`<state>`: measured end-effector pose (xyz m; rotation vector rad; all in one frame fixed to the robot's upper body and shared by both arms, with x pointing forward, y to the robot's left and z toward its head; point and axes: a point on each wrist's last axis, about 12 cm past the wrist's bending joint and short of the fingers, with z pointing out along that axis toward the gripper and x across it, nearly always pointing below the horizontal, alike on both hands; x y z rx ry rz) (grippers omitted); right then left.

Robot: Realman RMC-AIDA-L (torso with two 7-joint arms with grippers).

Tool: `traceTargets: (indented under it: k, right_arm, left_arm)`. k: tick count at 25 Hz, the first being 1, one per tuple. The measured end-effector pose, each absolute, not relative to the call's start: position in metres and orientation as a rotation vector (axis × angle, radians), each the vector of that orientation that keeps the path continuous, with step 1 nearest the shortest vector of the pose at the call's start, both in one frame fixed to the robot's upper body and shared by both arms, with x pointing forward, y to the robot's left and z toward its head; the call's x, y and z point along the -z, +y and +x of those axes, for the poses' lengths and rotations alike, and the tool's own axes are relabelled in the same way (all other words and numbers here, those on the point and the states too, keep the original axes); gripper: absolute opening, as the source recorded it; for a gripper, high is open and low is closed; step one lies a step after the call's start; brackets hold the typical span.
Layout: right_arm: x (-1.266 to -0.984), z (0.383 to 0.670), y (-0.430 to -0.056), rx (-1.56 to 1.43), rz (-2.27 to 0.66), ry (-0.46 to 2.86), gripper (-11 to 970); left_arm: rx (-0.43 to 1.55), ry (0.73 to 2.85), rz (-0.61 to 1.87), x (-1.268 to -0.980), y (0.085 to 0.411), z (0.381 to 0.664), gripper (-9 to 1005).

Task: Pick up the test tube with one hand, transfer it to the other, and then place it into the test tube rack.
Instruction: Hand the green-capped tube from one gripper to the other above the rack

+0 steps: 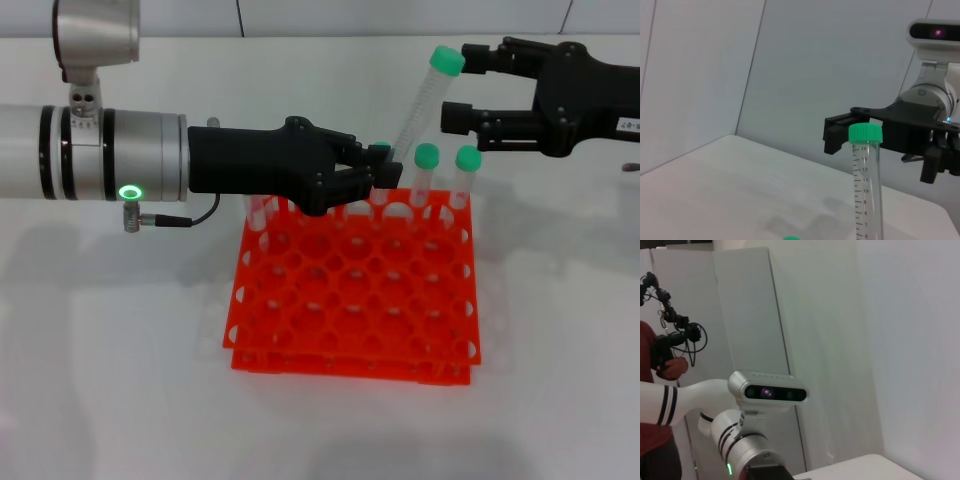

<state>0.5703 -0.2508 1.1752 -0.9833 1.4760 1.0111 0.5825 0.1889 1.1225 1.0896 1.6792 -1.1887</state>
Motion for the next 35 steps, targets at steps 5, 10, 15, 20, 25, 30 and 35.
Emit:
traceTargets:
  k: [5,10,15,20,25,30,35]
  right_arm:
    - [-1.1762,0.5717,-0.2468,-1.015,-0.993,1.471,804]
    - [-1.1767,0.5726,-0.2448,-1.016,-0.989,1.468,801]
    - [-1.1770,0.5739,-0.2442,-1.011,-0.987,1.470,798]
    - [-1.1764,0.5750,-0.2434,-1.003,-0.984,1.476,794]
    - [-1.1763,0.5752,-0.2433,-1.002,-0.983,1.477,658]
    - [-1.1766,0.5755,-0.2427,-1.003,-0.985,1.475,528]
    - [-1.1782,0.5767,-0.2411,-1.004,-0.990,1.470,489]
  left_arm:
    - [1.190,1.681,1.100,-1.1221,0.1874,0.5823,191]
    - [1.192,1.681,1.102,-1.1221,0.1861,0.5822,191]
    - [1.194,1.683,1.101,-1.1221,0.1860,0.5822,191]
    - [1.194,1.685,1.101,-1.1221,0.1860,0.5823,191]
    - [1.195,1.684,1.104,-1.1227,0.1853,0.5828,192]
    - [1.198,1.688,1.100,-1.1218,0.1852,0.5824,192]
    - [1.193,1.695,1.095,-1.1208,0.1852,0.5828,192]
